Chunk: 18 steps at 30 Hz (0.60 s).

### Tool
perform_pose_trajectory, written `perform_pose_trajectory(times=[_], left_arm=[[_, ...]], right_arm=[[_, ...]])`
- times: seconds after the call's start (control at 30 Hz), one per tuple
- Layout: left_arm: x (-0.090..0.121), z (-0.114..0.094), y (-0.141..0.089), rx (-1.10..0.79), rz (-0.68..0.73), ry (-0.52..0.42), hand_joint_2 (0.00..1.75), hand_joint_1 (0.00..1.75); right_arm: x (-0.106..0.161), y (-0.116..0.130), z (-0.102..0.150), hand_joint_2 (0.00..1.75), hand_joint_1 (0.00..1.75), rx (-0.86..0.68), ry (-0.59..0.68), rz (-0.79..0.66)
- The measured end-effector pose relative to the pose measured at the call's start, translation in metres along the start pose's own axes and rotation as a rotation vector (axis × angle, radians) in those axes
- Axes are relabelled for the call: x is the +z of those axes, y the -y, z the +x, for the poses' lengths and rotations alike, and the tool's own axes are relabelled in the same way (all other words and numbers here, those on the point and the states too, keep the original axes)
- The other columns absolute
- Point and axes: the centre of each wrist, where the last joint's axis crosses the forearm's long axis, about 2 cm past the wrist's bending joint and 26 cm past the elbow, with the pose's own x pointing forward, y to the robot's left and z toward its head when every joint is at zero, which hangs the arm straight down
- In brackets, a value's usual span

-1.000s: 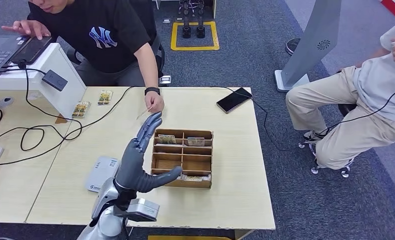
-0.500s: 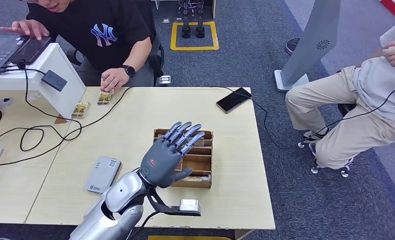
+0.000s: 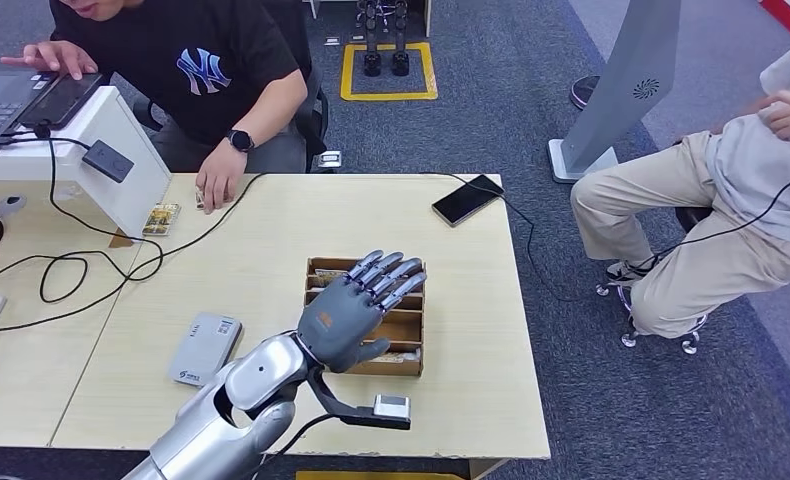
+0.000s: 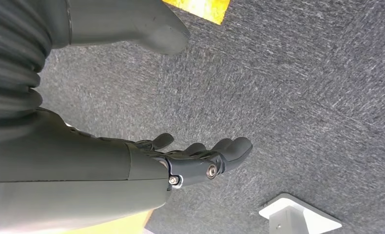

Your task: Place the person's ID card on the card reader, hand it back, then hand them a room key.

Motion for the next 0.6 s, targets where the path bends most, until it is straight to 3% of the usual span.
perform_pose_trajectory(times=[0.6], left_arm=[[0.003, -0.014, 0.006, -0.016, -0.084, -0.010, 1.75, 0.00]], right_arm=[[-0.001, 0.001, -0.001, 1.75, 0.00, 0.025, 0.025, 0.006]])
